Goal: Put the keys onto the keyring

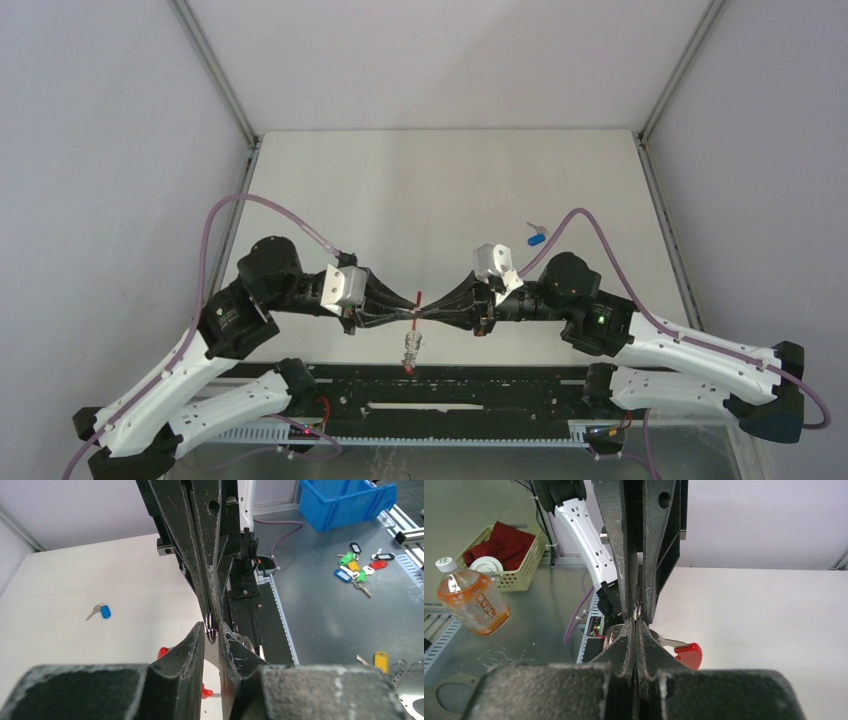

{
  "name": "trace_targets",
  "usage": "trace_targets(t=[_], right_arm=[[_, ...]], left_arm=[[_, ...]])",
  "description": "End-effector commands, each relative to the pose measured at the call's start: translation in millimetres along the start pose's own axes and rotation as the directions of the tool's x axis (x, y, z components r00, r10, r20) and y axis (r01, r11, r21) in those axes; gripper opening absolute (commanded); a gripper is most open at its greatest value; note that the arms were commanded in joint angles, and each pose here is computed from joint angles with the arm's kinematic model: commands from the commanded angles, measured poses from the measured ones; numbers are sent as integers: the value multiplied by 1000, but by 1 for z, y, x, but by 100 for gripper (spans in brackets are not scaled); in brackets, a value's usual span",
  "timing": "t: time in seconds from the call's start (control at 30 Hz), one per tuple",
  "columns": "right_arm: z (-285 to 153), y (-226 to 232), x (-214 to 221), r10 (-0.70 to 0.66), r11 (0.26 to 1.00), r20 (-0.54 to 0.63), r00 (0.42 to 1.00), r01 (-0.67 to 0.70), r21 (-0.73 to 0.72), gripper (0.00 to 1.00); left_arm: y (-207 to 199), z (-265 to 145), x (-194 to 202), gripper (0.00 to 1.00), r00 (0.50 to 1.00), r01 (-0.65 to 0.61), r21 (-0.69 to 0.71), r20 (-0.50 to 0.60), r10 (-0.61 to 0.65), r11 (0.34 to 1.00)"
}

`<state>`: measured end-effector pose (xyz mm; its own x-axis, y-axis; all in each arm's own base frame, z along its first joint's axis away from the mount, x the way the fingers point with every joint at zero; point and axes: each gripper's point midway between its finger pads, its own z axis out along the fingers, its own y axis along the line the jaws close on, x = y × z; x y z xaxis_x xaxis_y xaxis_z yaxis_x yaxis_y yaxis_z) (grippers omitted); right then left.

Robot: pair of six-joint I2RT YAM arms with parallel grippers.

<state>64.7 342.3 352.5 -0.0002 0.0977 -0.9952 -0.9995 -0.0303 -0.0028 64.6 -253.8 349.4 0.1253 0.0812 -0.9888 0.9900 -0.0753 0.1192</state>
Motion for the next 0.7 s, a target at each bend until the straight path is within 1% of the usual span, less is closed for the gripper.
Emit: trace_targets(t=[0.0, 0.03, 0.07, 0.13, 0.3, 0.5, 0.67], right_arm=[[-1, 2, -25, -24, 1000, 78, 997, 24, -3, 0], [-2, 2, -26, -25, 1000, 79, 997, 25, -3, 0], [-2, 2, -26, -24, 1000, 78, 997, 24, -2, 0], [-2, 3, -26, -23, 1000, 76, 997, 24, -7, 0], [-2, 5, -26, -4, 1000, 77, 997, 5, -16, 0], [-2, 5, -25, 1, 1000, 78, 997, 1, -16, 0], [0, 4, -27, 4, 1000, 85, 996, -3, -16, 0]], left_arm=[[-3, 0, 9, 22, 1000, 21, 12, -12, -21, 1000], [-2, 0, 10, 28, 1000, 22, 6, -13, -22, 1000], [-1, 0, 10, 32, 1000, 21, 0, -15, -21, 1000], [1, -1, 11, 34, 1000, 19, -16, -21, -20, 1000], [8, -5, 11, 33, 1000, 16, -67, -23, -17, 998], [12, -10, 11, 28, 998, 66, -104, -11, -67, 992], [1, -7, 10, 26, 997, 79, -37, 2, -79, 996]])
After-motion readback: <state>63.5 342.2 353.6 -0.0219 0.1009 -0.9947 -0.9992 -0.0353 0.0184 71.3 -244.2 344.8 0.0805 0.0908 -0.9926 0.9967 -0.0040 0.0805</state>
